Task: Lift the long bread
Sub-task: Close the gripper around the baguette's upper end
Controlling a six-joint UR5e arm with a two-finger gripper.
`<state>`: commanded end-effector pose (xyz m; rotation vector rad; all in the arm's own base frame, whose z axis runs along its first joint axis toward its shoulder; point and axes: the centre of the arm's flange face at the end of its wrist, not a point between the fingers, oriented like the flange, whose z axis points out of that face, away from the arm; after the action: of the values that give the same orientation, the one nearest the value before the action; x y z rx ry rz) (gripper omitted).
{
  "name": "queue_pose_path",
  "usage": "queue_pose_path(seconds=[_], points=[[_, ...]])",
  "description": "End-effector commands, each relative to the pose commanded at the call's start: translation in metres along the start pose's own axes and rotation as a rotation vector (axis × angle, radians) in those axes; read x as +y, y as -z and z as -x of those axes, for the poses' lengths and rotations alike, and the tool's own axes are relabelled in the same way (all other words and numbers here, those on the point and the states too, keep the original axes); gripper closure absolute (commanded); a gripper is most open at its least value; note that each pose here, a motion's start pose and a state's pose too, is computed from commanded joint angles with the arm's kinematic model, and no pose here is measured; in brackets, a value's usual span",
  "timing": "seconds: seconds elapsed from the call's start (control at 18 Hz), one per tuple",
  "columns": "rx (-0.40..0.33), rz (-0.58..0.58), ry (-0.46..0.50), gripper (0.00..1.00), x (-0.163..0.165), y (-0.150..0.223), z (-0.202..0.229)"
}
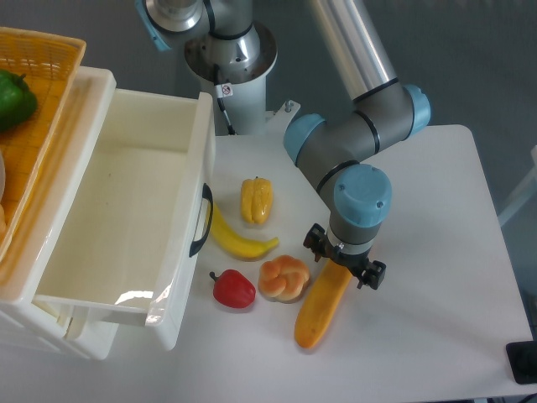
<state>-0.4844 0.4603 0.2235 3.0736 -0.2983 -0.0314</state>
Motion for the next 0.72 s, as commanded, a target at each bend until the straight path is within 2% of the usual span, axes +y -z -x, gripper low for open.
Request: queue_pose_path(seconds=[0.28, 0.72], points=[[0.001, 0.000, 0.011, 0.00, 0.009, -0.019, -0.006], [0.002, 0.002, 0.012, 0.00, 0.011, -0.029, -0.009]])
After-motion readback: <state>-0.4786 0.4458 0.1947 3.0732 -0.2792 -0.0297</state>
